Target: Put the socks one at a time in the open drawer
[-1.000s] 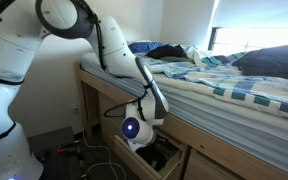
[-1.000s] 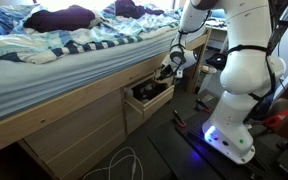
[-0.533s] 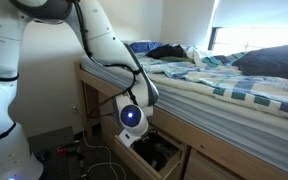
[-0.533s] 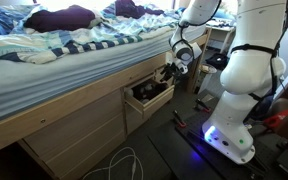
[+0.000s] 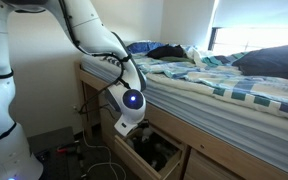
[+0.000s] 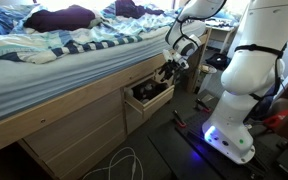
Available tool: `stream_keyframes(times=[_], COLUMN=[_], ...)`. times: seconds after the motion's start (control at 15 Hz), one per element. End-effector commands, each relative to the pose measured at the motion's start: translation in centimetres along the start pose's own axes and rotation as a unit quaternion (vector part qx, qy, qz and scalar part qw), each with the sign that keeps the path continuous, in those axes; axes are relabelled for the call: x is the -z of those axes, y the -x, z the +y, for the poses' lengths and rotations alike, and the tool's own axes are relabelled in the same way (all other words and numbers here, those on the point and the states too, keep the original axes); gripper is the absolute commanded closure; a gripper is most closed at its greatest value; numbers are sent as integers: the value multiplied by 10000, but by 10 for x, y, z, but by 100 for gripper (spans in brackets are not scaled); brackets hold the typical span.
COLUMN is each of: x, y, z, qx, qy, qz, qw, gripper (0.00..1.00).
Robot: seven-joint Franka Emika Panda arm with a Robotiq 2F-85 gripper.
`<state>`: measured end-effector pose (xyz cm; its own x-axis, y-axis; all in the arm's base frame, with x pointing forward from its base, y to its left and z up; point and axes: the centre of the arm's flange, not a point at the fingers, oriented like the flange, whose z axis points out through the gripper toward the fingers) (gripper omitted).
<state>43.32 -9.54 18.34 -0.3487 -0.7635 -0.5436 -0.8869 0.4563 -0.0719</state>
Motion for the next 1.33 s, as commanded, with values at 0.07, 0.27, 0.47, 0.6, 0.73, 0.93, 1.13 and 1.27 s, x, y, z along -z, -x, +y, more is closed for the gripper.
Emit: stream_keyframes(times=[0.07, 0.27, 0.47, 0.6, 0.73, 0.93, 1.13, 1.27], x=[12, 10, 11, 17, 24, 12, 18, 18], y=[32, 45, 54, 61, 65, 59, 65, 65], z=[8, 3, 1, 0, 4, -2, -2, -1], qx=[-5, 89, 297, 397, 501, 504, 551, 550], qy=[600, 832, 930, 942, 960, 915, 900, 902], qz=[106, 196, 136, 86, 17, 50, -16, -18], qw=[9981, 9963, 9951, 9947, 9941, 9945, 9944, 9944], gripper=[31, 56, 78, 93, 100, 93, 72, 70])
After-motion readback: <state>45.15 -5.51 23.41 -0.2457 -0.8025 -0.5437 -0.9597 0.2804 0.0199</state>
